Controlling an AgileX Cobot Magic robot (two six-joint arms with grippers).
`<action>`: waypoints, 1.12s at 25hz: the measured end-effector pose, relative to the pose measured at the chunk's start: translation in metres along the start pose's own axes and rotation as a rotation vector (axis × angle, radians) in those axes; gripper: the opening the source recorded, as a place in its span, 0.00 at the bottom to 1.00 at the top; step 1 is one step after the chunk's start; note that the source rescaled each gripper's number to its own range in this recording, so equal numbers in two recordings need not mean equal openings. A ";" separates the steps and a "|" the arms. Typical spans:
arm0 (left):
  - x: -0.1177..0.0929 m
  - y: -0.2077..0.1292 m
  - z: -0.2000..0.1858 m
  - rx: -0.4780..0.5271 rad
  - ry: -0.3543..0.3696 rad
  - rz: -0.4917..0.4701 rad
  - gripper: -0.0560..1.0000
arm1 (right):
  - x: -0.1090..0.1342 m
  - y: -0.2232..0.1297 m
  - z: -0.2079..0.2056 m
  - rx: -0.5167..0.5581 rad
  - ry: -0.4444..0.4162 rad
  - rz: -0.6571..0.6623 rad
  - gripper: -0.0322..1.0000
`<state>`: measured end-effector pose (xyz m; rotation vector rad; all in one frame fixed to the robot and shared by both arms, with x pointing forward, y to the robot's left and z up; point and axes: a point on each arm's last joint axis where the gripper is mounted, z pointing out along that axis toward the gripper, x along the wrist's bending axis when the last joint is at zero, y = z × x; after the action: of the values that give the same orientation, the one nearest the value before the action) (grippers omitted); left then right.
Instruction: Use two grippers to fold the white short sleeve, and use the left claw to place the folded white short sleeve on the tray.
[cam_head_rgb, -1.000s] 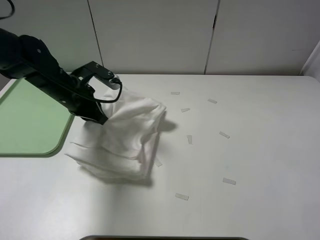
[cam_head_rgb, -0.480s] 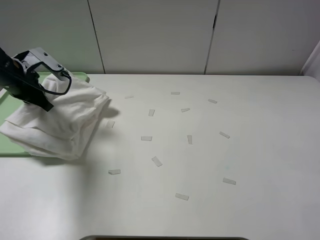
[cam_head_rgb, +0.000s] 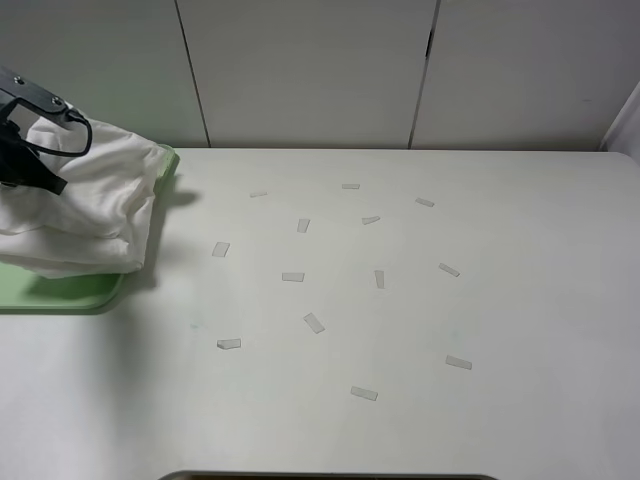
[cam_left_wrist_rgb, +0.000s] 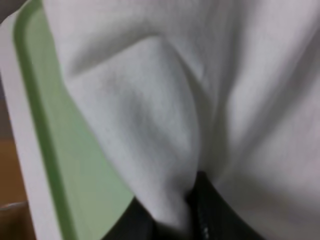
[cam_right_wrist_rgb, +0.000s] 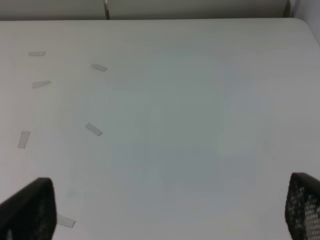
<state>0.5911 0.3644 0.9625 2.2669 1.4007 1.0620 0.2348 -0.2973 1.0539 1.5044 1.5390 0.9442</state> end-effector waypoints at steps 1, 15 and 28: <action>0.004 -0.003 0.000 0.006 0.008 -0.011 0.12 | 0.000 0.000 0.000 0.000 0.000 0.000 1.00; 0.021 -0.013 0.000 0.001 0.054 -0.042 0.15 | 0.000 0.000 0.000 0.000 0.000 0.000 1.00; 0.029 0.004 -0.006 -0.183 0.132 -0.059 0.99 | 0.000 0.000 0.000 0.000 0.000 0.000 1.00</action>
<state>0.5976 0.3867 0.9822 2.0473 1.3489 1.2855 0.2348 -0.2973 1.0539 1.5041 1.5392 0.9440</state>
